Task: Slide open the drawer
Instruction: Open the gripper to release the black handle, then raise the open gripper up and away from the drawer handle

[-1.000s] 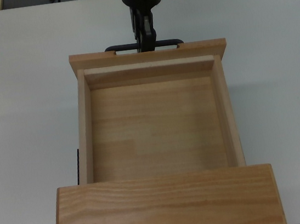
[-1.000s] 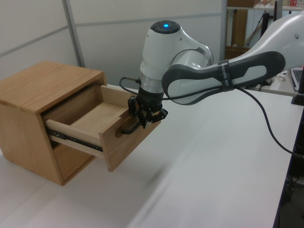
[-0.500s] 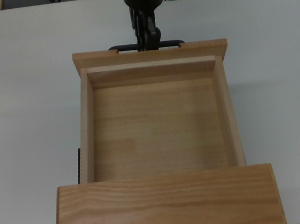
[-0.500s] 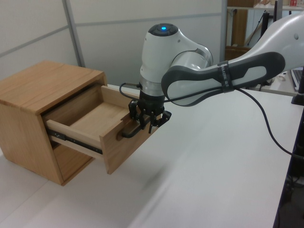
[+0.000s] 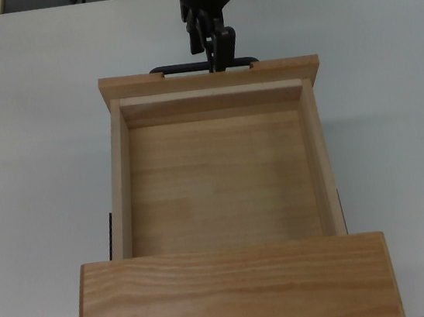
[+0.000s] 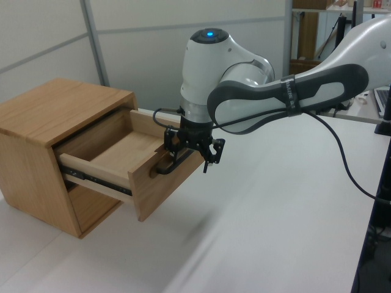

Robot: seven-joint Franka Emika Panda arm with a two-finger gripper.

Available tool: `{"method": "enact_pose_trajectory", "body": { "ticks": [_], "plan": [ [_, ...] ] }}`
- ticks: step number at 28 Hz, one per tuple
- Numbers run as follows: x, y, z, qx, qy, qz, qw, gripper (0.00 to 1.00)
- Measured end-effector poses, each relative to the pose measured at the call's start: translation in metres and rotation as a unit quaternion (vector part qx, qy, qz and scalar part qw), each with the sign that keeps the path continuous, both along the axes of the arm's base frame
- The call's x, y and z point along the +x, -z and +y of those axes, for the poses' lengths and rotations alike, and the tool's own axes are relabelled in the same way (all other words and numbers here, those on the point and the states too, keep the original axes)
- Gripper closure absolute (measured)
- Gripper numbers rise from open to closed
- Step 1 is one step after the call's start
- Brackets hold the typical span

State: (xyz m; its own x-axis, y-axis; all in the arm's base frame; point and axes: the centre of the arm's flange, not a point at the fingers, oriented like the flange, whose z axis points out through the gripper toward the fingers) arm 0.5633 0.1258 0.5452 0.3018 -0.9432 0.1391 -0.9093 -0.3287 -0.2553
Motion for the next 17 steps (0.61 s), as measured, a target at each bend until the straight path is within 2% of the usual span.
{"method": "enact_pose_trajectory", "body": {
  "ticks": [1, 3, 4, 12, 17],
  "plan": [
    [-0.001, -0.005, 0.0, 0.0, -0.001, -0.004, 1.0, 0.11],
    [-0.001, -0.013, 0.001, 0.0, -0.003, -0.011, 0.9999, 0.06],
    [-0.001, -0.017, 0.001, 0.001, -0.003, -0.015, 0.9999, 0.0],
    [0.0, -0.034, 0.001, -0.007, -0.034, -0.029, 0.999, 0.0],
    [-0.005, -0.032, 0.0, -0.031, -0.107, 0.005, 0.9938, 0.0]
  ]
}}
